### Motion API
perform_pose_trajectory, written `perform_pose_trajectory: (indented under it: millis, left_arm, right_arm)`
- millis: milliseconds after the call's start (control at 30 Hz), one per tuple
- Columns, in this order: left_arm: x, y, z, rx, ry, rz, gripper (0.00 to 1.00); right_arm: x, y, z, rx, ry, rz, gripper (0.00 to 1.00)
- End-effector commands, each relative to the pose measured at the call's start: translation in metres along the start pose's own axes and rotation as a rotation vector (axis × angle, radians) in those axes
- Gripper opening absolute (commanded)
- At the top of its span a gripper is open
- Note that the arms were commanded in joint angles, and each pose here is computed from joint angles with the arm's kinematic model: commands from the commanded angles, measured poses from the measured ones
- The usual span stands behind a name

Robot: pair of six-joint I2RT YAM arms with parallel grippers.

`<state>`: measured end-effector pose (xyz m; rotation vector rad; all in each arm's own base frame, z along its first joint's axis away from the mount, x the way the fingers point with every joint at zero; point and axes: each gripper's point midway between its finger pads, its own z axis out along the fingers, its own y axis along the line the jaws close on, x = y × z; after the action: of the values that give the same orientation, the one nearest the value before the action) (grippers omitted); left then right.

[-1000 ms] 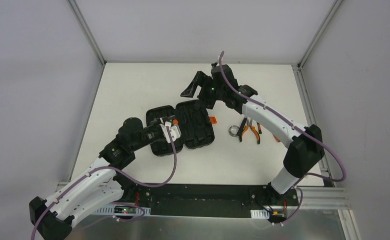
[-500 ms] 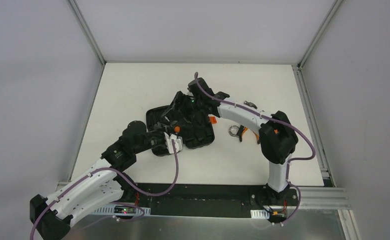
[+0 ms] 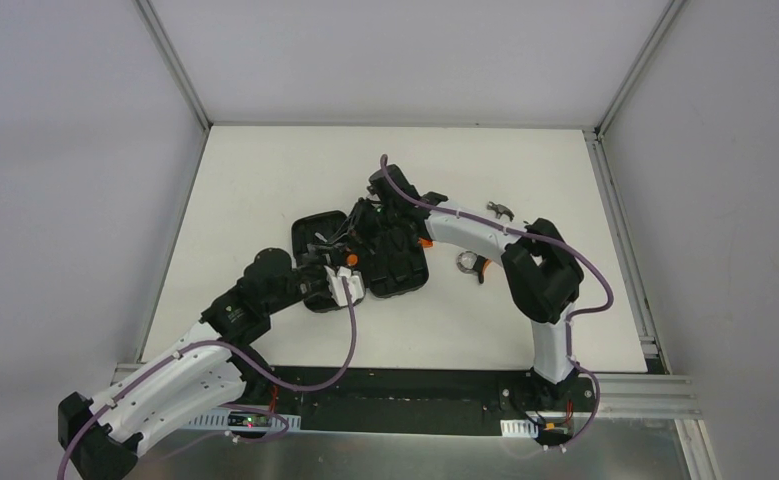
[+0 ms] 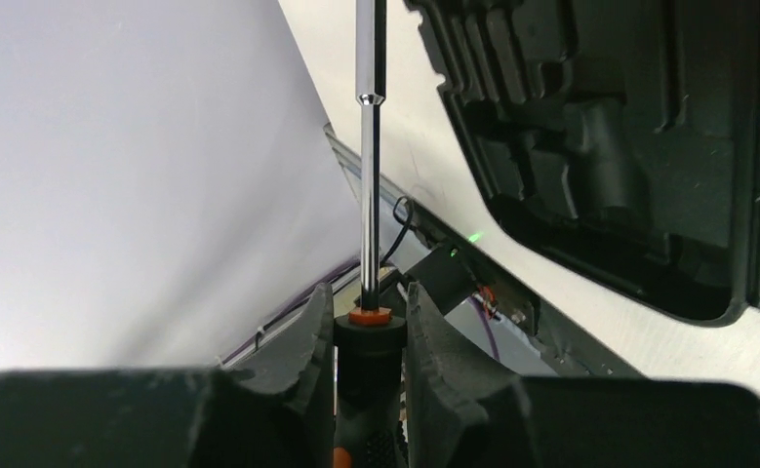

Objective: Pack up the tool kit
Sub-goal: Place the screwdriver in the toolbox.

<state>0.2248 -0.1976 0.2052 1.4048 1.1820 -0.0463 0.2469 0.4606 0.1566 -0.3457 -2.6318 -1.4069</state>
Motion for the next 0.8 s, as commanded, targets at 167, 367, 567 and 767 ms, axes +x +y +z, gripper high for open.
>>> perform_pose_trajectory:
  millis: [167, 367, 567, 767]
  left_arm:
    - [0.028, 0.032, -0.034, -0.326, 0.194, -0.521, 0.80]
    - [0.079, 0.055, -0.075, -0.662, 0.476, -0.896, 0.87]
    - [0.159, 0.045, -0.110, -0.922, 0.699, -1.412, 0.81]
    - [0.171, 0.038, -0.100, -0.854, 0.804, -1.512, 0.92]
  right_arm:
    - [-0.053, -0.013, 0.006, 0.076, -0.266, -0.285, 0.00]
    - [-0.059, -0.030, 0.015, 0.196, -0.383, -0.499, 0.00]
    - [-0.050, -0.042, 0.024, 0.321, -0.482, -0.696, 0.00]
    - [-0.041, -0.059, 0.040, 0.393, -0.522, -0.714, 0.00]
